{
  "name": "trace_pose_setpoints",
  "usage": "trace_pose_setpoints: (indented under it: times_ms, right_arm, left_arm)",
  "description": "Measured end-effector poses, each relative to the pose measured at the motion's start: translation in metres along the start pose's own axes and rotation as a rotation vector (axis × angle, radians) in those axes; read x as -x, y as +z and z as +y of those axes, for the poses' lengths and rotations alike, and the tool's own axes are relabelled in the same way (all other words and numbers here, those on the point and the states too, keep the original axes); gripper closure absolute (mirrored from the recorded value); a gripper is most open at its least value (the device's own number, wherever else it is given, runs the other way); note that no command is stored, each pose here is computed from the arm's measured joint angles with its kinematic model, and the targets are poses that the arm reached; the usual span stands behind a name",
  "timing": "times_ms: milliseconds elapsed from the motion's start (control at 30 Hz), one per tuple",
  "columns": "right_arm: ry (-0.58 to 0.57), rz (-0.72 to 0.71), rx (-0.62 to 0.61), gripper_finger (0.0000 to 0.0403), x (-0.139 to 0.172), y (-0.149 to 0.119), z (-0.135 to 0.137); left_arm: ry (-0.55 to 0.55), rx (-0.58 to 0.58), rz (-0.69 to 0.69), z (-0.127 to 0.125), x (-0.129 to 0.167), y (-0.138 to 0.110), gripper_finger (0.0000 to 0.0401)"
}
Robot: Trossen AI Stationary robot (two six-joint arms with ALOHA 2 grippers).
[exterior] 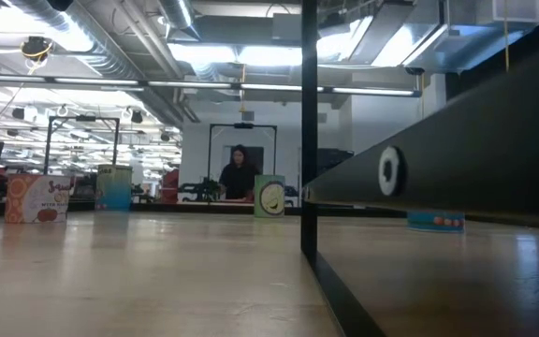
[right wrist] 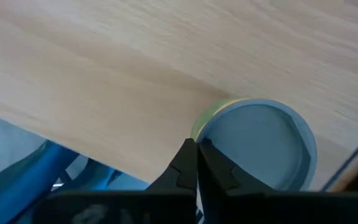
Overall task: Pick and place cans onto a shelf
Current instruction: Put the canned meatballs on the shelf
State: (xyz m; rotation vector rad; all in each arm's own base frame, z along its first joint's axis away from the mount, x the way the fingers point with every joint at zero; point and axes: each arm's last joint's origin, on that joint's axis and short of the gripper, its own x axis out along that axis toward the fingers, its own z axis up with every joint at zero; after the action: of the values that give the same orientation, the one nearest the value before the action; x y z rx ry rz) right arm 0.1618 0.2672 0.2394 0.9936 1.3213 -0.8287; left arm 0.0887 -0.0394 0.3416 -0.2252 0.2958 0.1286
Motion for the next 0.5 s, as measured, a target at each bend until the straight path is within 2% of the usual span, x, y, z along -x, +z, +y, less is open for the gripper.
trace_pose_setpoints:
  times_ms: [100, 367, 500]
  right_arm:
    - [-0.012, -0.008, 0.009, 0.0403, -0.007, -0.006, -0.001]
    - [0.057, 0.056, 0.068, 0.0403, -0.014, -0.031, -0.003]
    - [0.037, 0.067, 0.093, 0.0403, -0.019, -0.039, -0.008]
  left_arm:
    - [0.008, 0.001, -0.005, 0.000, 0.000, 0.000, 0.0401]
    - [0.039, 0.001, -0.020, 0.001, 0.000, 0.001, 0.0401]
    - [0.064, 0.002, -0.033, 0.002, 0.000, 0.001, 0.0401]
